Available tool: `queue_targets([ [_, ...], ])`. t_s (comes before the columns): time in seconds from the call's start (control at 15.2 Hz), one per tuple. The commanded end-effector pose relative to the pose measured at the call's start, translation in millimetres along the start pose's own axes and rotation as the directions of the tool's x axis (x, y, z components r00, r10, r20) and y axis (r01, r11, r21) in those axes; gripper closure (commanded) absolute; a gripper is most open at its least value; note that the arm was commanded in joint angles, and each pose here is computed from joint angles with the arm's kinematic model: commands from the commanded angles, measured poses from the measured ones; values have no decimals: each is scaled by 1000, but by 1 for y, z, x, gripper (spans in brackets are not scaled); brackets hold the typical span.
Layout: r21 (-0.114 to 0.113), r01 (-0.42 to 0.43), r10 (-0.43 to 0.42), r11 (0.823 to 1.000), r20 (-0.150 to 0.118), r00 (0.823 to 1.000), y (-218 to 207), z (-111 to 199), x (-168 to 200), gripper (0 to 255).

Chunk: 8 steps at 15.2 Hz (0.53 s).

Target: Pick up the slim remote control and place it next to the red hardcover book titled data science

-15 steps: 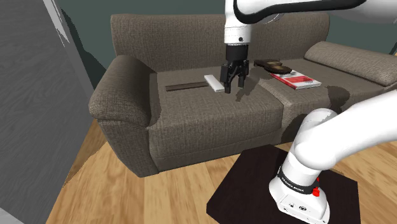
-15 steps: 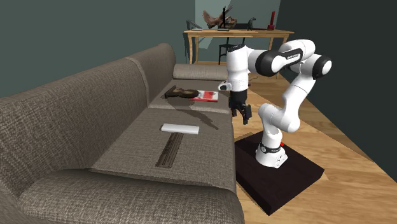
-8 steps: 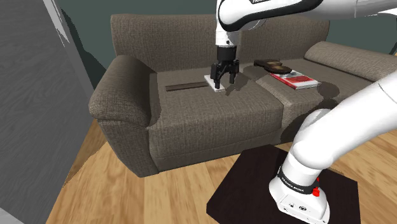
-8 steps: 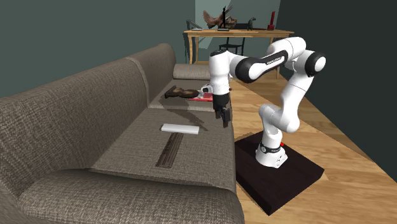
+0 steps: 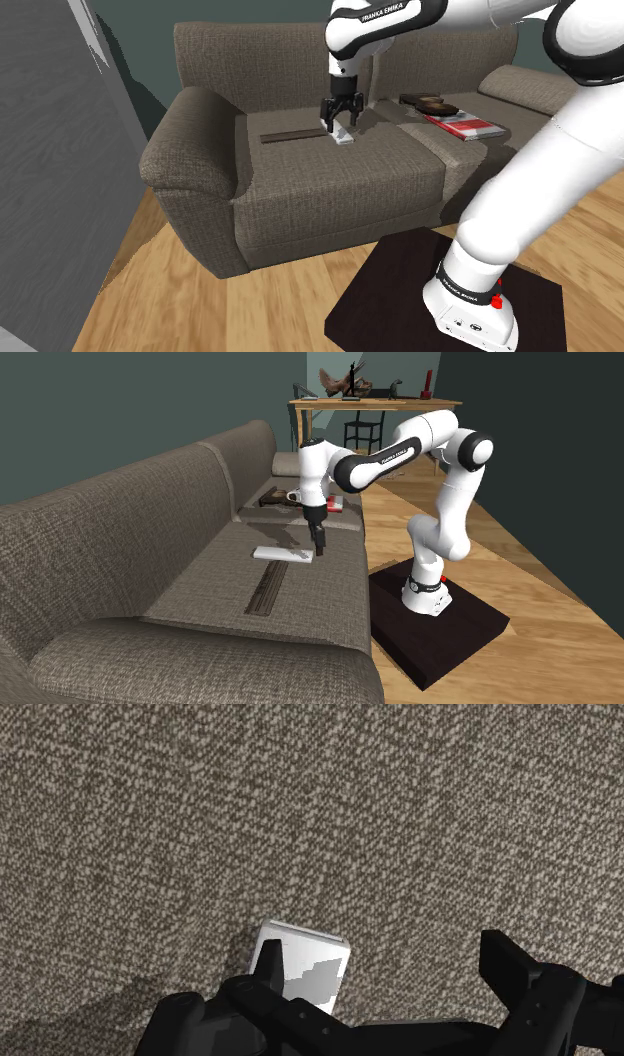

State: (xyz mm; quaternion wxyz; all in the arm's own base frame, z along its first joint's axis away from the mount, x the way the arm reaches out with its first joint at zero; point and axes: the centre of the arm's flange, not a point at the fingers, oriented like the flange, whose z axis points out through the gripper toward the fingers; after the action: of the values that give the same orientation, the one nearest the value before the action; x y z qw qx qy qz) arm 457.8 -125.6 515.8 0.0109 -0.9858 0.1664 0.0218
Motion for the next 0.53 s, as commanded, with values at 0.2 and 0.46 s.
queue_targets([
  [0.2,-16,-69,69,997,-34,997,30,5,53,0],
  [0.46,-26,-124,123,992,-62,991,56,9,94,0],
])
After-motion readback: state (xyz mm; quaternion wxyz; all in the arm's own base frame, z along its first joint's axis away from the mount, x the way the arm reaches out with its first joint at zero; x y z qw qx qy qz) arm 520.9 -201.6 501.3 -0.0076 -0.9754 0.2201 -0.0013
